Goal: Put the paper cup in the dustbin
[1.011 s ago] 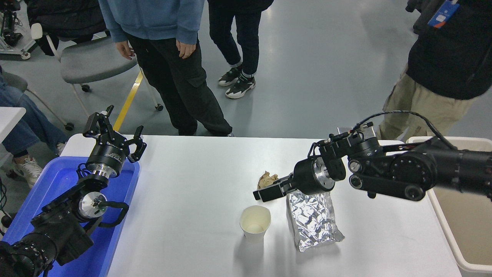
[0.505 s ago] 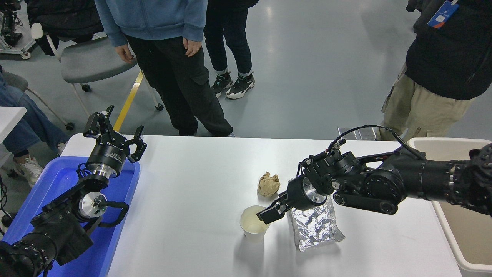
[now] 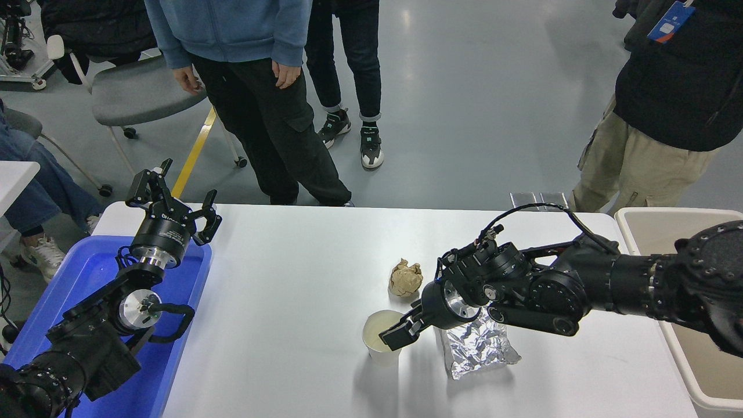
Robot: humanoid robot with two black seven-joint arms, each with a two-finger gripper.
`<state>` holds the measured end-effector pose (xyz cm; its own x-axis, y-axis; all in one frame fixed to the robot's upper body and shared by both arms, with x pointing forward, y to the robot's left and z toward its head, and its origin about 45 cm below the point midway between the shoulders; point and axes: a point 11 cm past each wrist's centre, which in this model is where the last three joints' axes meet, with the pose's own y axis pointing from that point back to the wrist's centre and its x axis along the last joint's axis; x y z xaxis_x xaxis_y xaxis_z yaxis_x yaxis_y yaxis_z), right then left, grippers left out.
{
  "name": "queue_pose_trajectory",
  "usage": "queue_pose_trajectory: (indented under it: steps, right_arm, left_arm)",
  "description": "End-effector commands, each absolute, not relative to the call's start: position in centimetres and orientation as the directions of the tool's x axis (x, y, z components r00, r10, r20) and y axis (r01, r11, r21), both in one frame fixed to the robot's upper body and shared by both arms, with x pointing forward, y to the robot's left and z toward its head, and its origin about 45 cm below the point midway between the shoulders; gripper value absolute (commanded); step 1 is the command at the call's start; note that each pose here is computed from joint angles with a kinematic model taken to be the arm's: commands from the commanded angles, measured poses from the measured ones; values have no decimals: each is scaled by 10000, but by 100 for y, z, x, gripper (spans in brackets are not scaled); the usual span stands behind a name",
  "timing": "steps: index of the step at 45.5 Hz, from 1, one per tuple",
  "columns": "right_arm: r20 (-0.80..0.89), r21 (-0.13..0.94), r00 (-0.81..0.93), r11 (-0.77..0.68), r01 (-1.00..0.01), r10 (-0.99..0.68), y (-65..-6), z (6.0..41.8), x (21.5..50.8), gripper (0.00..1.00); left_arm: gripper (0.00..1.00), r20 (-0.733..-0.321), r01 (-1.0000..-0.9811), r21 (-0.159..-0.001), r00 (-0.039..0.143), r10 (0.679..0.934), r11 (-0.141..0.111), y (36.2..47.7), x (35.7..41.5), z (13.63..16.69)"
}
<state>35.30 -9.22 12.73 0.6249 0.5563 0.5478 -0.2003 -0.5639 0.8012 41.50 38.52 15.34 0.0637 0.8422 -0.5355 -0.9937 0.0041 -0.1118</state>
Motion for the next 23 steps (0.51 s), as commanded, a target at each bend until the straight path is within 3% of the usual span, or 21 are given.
queue_pose_trajectory:
  steps: [1,9,23]
  right_arm:
    - [5579,7978,6133,-5648,-2109,5591,-904,1300,3567,28]
    - [5407,8140,6077,-5440,-2037,5816,-955,1256,3554,1]
    - [5374,8165,6036,-5424,-1978,5889,-945,1290,3565,0]
  left_arm:
    - [100,-5355,-9937,-1119,639,8421,43,3851,4150,1534]
    - [100,-5355,-9937,-1119,639,8421,43,3851,4150,1534]
    - [100,-5355,-9937,-1119,639,8421,43,3851,4150,1534]
